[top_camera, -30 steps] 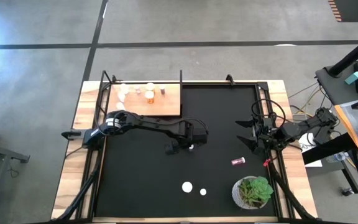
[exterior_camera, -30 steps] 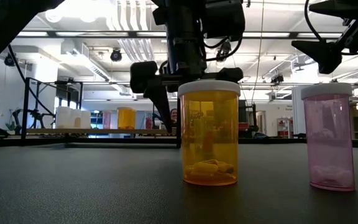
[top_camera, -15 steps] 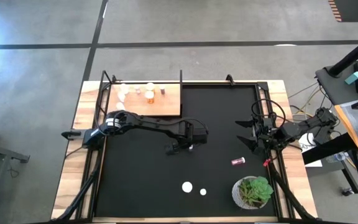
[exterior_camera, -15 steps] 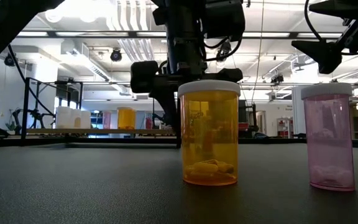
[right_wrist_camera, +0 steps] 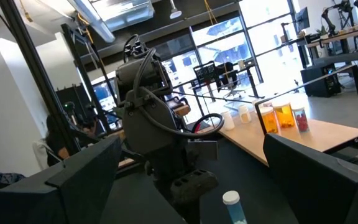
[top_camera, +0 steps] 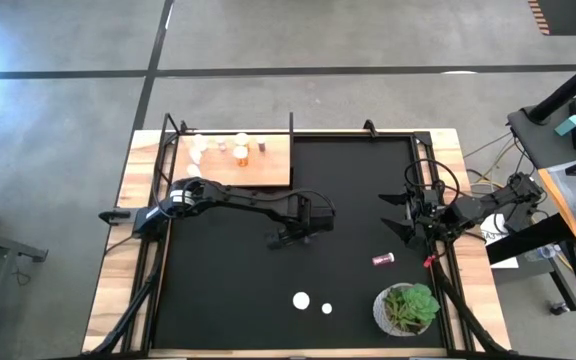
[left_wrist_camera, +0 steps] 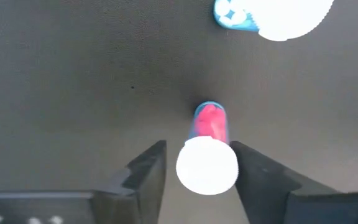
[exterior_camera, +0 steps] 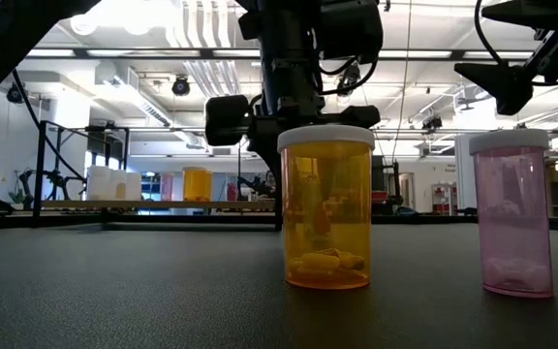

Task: Pick and place medicine bottles onto shelf by color
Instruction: Put the bottom blue pill bottle on the shelf aligned with the other blue pill bottle

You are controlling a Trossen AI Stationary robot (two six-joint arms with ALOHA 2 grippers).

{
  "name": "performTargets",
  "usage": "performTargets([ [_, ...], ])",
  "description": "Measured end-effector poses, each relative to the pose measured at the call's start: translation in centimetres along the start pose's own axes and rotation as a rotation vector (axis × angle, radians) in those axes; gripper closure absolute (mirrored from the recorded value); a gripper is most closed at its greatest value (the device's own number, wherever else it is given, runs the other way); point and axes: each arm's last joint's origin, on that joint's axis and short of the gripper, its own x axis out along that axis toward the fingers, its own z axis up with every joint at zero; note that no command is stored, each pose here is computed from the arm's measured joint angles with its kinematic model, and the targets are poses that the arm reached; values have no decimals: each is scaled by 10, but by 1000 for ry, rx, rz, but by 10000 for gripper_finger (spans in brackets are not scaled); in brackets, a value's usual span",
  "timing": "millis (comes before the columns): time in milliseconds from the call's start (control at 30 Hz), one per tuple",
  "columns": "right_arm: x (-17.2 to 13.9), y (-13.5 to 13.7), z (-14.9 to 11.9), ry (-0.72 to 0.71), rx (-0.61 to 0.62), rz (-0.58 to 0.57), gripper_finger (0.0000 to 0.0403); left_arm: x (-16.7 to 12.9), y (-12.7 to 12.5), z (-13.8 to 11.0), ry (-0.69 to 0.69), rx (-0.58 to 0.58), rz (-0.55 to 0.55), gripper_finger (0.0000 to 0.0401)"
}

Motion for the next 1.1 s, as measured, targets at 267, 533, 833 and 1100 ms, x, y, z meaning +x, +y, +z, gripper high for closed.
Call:
performTargets([
  [267, 0, 0, 0, 0, 0, 0, 19, 0, 0, 0, -4, 2, 0, 307],
  [533, 0, 0, 0, 0, 0, 0, 19, -8, 6, 2, -6, 57, 45, 295],
  [833, 0, 0, 0, 0, 0, 0, 19, -51, 23, 20, -38, 29, 156, 303],
  [1100, 0, 0, 0, 0, 0, 0, 19, -100, 34, 69, -96, -10, 192, 305],
])
